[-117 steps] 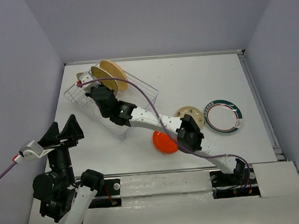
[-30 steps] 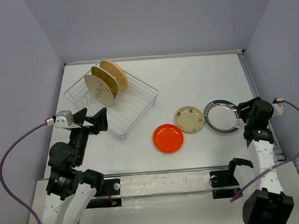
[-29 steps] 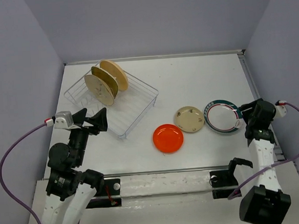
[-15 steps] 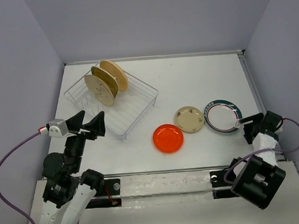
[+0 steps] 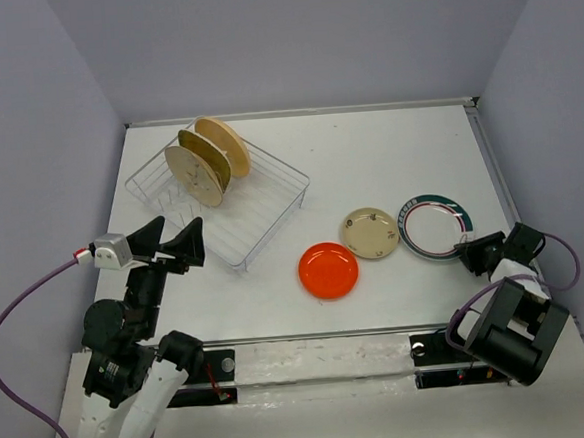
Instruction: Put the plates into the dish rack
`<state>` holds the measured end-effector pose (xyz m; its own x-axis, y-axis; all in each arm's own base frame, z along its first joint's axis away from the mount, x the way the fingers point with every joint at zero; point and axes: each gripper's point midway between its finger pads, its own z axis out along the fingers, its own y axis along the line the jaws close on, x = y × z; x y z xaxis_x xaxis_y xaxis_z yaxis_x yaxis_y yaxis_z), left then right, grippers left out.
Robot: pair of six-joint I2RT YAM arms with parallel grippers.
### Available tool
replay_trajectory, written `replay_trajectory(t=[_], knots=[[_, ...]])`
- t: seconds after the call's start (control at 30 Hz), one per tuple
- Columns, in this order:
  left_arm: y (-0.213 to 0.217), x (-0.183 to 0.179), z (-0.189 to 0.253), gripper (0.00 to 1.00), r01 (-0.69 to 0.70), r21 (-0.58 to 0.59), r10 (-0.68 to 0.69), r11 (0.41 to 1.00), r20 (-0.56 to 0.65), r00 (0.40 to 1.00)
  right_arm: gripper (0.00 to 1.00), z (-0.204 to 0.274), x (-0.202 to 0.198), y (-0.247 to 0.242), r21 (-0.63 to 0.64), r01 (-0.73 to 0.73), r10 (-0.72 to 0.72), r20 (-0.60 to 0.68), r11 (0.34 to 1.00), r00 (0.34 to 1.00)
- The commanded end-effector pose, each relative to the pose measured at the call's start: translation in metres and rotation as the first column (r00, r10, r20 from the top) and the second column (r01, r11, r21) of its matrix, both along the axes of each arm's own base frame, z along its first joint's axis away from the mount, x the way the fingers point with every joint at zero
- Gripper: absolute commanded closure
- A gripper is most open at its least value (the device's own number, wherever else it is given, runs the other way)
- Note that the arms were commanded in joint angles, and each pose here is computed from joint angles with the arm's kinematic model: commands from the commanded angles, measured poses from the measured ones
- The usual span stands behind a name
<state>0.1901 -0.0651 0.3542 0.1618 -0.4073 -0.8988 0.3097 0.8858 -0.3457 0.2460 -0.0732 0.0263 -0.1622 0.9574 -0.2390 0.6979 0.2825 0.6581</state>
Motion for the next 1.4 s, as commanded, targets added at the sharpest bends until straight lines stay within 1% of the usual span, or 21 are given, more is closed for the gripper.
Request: replay_trajectory(t=[0.0,0.03,0.1,0.2,0.37,0.5,0.63,0.8,0.83,0.87,0.9,0.93,0.97,1.0,1.1,1.13,1.2,1.23,1.27,1.3,1.37], knots=[[0.001,0.000,0.014,0.01,-0.008,-0.001,0.008,1.000,0.035,0.999,0.75,0.000,0.002,-0.009,-0.042,0.039,-0.038,0.028,0.998,0.999],[0.001,0.001,0.013,0.01,-0.010,0.001,0.010,1.000,0.033,0.999,0.85,0.001,0.002,-0.012,-0.055,0.056,-0.054,0.026,0.997,0.998],[0.001,0.001,0.013,0.01,-0.010,0.002,0.010,1.000,0.032,0.999,0.93,0.009,0.002,-0.016,-0.083,0.072,-0.068,0.051,0.994,0.996],[0.001,0.003,0.012,0.01,-0.012,0.005,0.012,1.000,0.026,1.000,0.93,0.023,0.003,-0.024,-0.132,0.108,-0.097,0.084,0.985,0.992],[-0.001,0.006,0.009,0.01,-0.011,0.011,0.011,1.000,0.014,1.000,0.93,0.087,0.007,-0.038,-0.252,0.179,-0.117,0.242,0.951,0.963],[-0.001,0.008,0.008,0.01,-0.012,0.014,0.012,1.000,0.006,1.000,0.93,0.168,0.023,-0.016,-0.337,0.143,0.027,0.453,0.930,0.891],[0.005,0.011,0.007,0.01,-0.050,0.013,0.050,0.999,0.001,0.999,0.93,0.254,0.044,0.021,-0.426,0.064,0.212,0.567,0.903,0.796],[0.027,0.016,0.005,0.01,-0.168,-0.004,0.168,0.986,-0.023,0.986,0.93,0.368,0.075,0.130,-0.543,-0.115,0.497,0.636,0.832,0.590],[0.031,0.016,0.005,0.01,-0.184,-0.009,0.184,0.983,-0.025,0.983,0.93,0.381,0.078,0.148,-0.584,-0.132,0.548,0.625,0.801,0.557],[0.034,0.016,0.004,0.01,-0.200,-0.011,0.199,0.980,-0.030,0.979,0.93,0.392,0.083,0.159,-0.601,-0.108,0.549,0.623,0.792,0.558],[0.039,0.016,0.005,0.01,-0.226,-0.021,0.226,0.974,-0.032,0.974,0.93,0.389,0.088,0.212,-0.626,-0.212,0.632,0.586,0.750,0.506],[0.042,0.015,0.005,0.01,-0.239,-0.026,0.239,0.971,-0.031,0.971,0.93,0.396,0.090,0.234,-0.650,-0.227,0.664,0.570,0.725,0.484],[0.046,0.014,0.006,0.01,-0.256,-0.035,0.255,0.966,-0.028,0.967,0.93,0.429,0.086,0.252,-0.663,-0.210,0.675,0.593,0.719,0.440],[0.053,0.013,0.007,0.01,-0.288,-0.046,0.287,0.956,-0.028,0.957,0.93,0.434,0.090,0.266,-0.705,-0.186,0.699,0.560,0.684,0.446],[0.066,0.010,0.008,0.01,-0.346,-0.078,0.345,0.935,-0.030,0.938,0.93,0.445,0.094,0.348,-0.769,-0.230,0.784,0.495,0.596,0.376],[0.069,0.007,0.009,0.01,-0.358,-0.088,0.357,0.930,-0.025,0.934,0.93,0.420,0.100,0.389,-0.796,-0.288,0.832,0.427,0.532,0.354],[0.077,0.005,0.010,0.01,-0.396,-0.105,0.395,0.912,-0.027,0.918,0.93,0.438,0.101,0.419,-0.792,-0.292,0.836,0.450,0.535,0.313],[0.080,0.003,0.013,0.01,-0.407,-0.117,0.407,0.906,-0.021,0.913,0.93,0.434,0.102,0.434,-0.800,-0.300,0.846,0.434,0.520,0.311],[0.084,0.000,0.015,0.01,-0.419,-0.130,0.421,0.899,-0.018,0.907,0.93,0.407,0.110,0.461,-0.820,-0.320,0.867,0.374,0.475,0.329],[0.087,-0.002,0.017,0.01,-0.428,-0.141,0.431,0.893,-0.011,0.902,0.93,0.426,0.113,0.469,-0.814,-0.298,0.855,0.404,0.498,0.324],[0.092,-0.010,0.021,0.01,-0.435,-0.172,0.443,0.884,0.009,0.896,0.93,0.414,0.120,0.488,-0.825,-0.309,0.867,0.373,0.472,0.330]])
